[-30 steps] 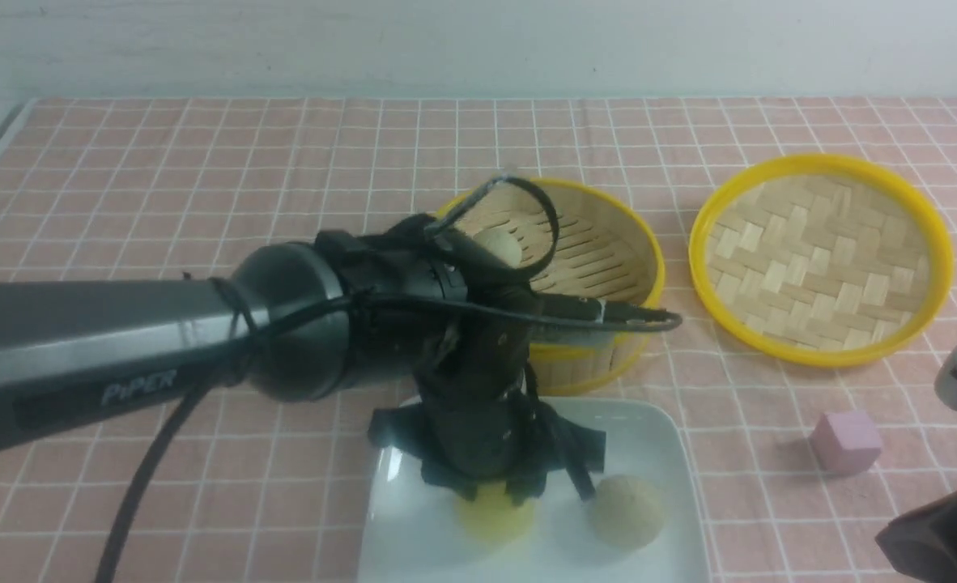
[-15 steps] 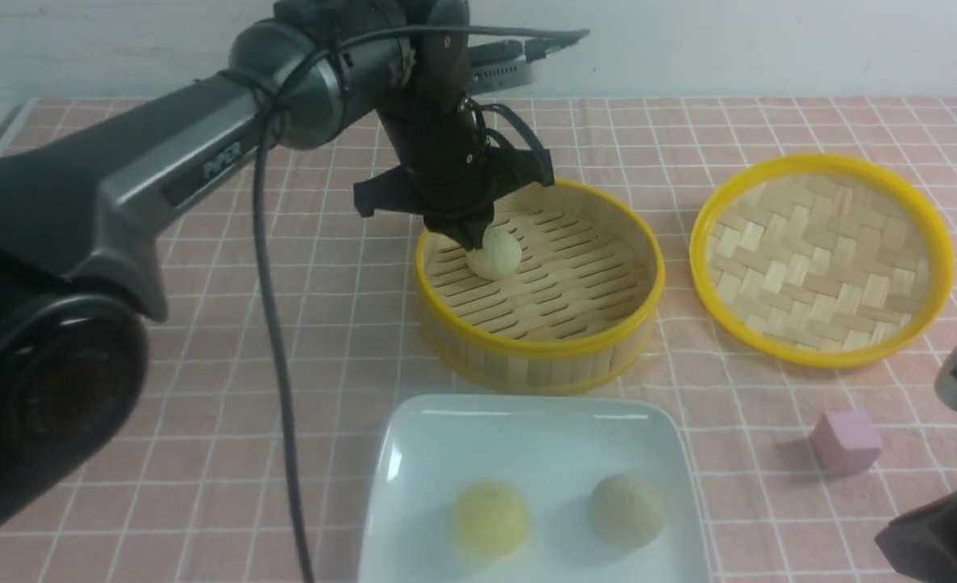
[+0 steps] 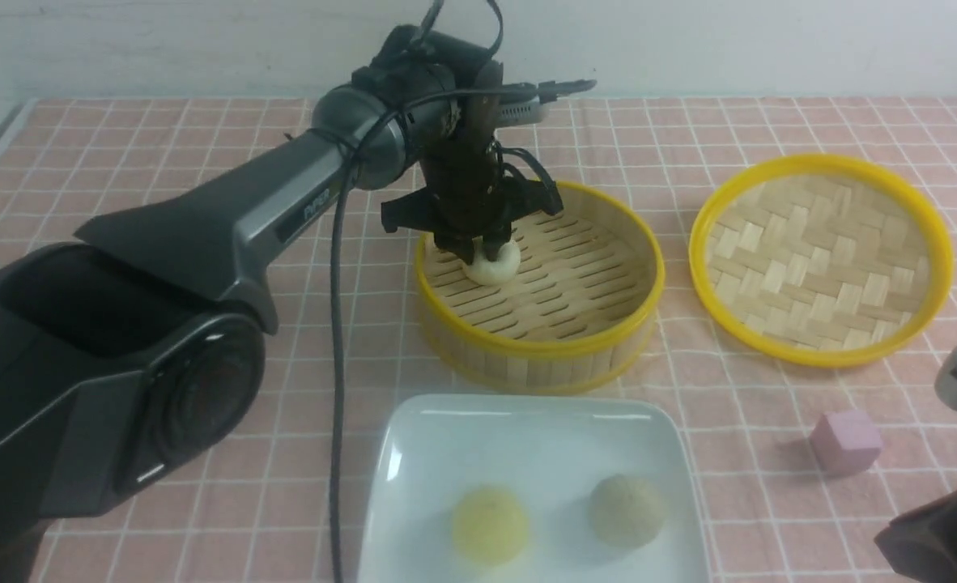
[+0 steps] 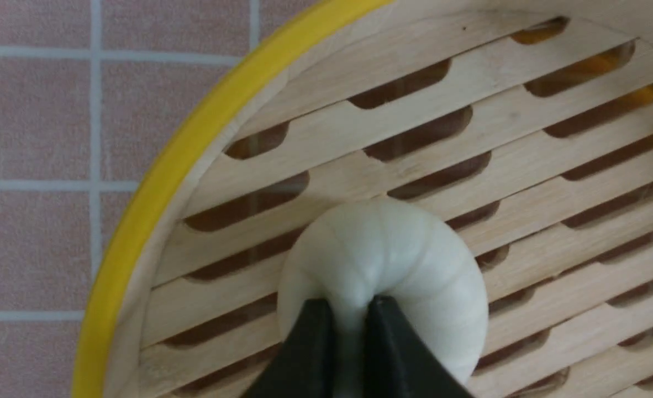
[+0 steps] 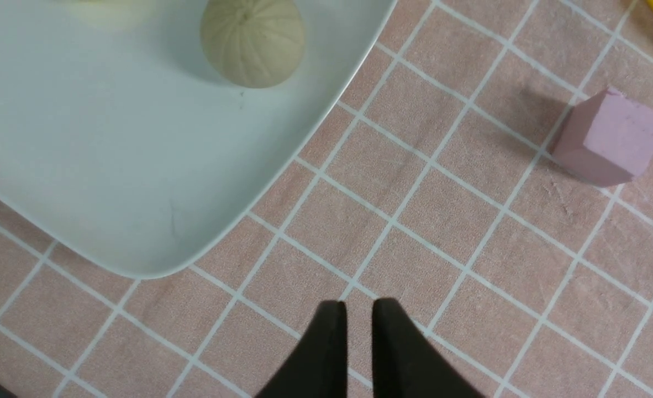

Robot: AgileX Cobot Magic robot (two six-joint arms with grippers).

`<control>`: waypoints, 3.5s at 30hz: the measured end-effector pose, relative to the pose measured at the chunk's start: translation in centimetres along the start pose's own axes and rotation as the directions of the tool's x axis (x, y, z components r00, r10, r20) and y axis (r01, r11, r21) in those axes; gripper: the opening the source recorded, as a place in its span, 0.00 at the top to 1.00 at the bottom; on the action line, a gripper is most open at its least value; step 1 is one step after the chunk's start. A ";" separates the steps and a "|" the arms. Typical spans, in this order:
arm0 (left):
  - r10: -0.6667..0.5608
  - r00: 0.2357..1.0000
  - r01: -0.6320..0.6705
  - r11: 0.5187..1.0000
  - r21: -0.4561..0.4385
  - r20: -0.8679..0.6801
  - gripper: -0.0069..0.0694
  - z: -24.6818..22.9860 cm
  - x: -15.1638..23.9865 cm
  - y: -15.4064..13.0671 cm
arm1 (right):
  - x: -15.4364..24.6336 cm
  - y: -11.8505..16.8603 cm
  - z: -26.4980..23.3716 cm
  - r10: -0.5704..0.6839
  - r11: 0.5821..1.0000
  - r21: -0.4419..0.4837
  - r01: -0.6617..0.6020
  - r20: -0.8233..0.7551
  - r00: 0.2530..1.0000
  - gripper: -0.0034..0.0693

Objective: Put the steamed buns into the plate on the pink tablecloth.

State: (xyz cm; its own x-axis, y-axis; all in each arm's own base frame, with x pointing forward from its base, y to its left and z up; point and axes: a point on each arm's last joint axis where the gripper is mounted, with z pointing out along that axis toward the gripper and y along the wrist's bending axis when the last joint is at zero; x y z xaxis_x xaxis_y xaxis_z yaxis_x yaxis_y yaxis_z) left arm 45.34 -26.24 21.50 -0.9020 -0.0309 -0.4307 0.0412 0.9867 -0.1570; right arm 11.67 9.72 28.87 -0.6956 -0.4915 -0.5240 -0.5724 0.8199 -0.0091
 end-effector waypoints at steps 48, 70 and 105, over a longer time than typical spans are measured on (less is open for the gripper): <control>0.310 0.945 -0.296 0.946 0.130 -0.104 0.32 -8.6 14.1 -1.6 | 6.9 -0.5 -6.3 0.111 0.984 -0.175 0.020 0.708 0.697 0.97; 0.314 0.943 -0.305 0.948 0.091 -0.111 0.33 -8.9 14.0 -1.2 | 6.7 -0.4 -5.4 0.094 0.986 -0.159 0.048 0.772 0.629 0.94; 0.307 0.949 -0.306 0.952 0.031 -0.072 0.65 -17.9 13.7 1.5 | 15.3 -4.2 4.2 0.184 0.829 0.281 -0.483 0.678 0.711 0.90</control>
State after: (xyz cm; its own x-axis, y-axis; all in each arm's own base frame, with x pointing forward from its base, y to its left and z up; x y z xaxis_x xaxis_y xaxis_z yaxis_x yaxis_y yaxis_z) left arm 25.36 -22.29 31.31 -0.8742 0.2853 -0.3928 0.3284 0.9434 -0.0457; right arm 5.21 0.00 17.30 -0.3059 0.0005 -0.9520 -0.0165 0.9998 0.0059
